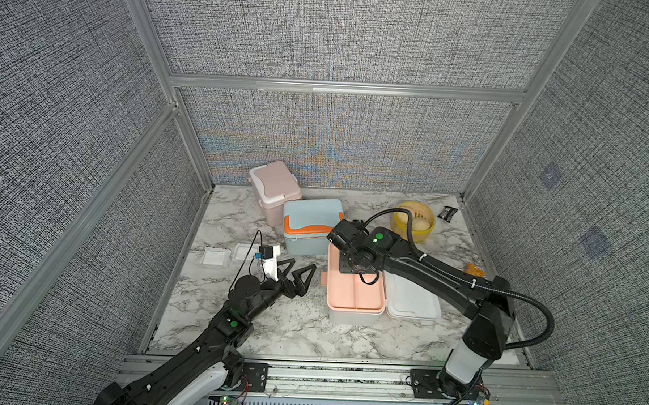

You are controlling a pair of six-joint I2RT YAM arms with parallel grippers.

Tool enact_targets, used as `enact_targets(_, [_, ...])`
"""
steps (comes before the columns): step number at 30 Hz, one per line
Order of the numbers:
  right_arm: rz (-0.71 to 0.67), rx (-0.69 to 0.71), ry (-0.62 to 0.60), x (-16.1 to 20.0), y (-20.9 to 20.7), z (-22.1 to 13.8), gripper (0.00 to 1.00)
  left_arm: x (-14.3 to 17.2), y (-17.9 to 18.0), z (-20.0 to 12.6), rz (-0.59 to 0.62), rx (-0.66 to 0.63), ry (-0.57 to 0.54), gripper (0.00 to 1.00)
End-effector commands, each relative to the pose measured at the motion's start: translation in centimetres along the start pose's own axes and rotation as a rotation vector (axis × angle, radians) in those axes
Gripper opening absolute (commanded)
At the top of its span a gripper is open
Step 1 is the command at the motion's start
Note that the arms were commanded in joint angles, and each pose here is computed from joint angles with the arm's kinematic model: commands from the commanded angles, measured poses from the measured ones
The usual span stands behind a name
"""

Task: Open first aid kits and take out gauze
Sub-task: Place the compartment layer in the first aid kit.

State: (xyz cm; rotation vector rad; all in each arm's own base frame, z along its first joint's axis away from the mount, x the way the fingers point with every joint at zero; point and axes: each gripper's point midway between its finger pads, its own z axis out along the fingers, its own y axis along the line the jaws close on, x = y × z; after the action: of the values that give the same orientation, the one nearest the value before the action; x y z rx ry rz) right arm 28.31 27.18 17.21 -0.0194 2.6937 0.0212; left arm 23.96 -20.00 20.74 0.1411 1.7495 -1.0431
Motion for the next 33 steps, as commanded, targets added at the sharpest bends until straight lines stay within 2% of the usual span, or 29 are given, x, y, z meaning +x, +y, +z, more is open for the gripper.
enact_targets(1, [0.010,0.057,0.028,0.7,-0.9,0.4,0.00,-0.1,0.5,-0.1,0.021,-0.026,-0.008,1.00])
enact_targets(11, [-0.010,0.095,0.048,1.1,-1.4,1.5,0.00,0.3,0.4,0.4,0.009,-0.015,0.012,1.00])
enact_targets(33, [-0.003,0.041,0.055,0.2,-0.6,3.0,0.00,0.2,0.4,0.3,0.012,-0.012,0.009,1.00])
